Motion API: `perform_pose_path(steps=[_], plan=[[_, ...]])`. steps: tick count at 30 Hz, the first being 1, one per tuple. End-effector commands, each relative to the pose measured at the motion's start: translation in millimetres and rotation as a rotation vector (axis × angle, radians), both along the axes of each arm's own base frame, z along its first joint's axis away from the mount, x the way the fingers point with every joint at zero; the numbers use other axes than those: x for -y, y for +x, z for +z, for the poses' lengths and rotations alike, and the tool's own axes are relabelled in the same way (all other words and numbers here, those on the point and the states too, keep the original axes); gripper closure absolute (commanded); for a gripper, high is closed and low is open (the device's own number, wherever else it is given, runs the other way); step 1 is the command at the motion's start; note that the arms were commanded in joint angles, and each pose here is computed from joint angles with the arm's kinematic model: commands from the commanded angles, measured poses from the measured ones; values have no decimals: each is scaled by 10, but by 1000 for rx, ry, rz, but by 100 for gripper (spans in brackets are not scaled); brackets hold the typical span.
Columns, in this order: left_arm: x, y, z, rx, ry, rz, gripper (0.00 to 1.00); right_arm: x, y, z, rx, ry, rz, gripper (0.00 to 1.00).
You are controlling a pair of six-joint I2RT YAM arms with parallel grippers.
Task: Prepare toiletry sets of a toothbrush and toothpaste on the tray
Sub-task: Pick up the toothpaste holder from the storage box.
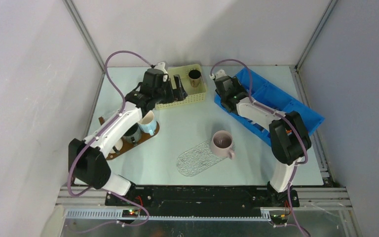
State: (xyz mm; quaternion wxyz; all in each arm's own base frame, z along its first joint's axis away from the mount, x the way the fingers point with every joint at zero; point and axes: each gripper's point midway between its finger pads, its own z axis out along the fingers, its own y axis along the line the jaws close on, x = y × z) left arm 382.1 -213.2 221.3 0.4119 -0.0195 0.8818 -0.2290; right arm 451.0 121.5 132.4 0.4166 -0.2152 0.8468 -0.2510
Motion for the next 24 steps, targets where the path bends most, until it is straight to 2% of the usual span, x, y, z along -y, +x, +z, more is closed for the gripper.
perform_pose_path(steps=[1, 13, 24], plan=[[-106, -111, 224, 66, 15, -2, 8, -83, 103, -25, -3, -82, 15, 35], [-271, -299, 275, 89, 41, 19, 8, -143, 31, -182, -57, -98, 30, 40], [-378, -419, 277, 89, 63, 33, 8, 47, 9, -322, -72, -168, -35, 64]])
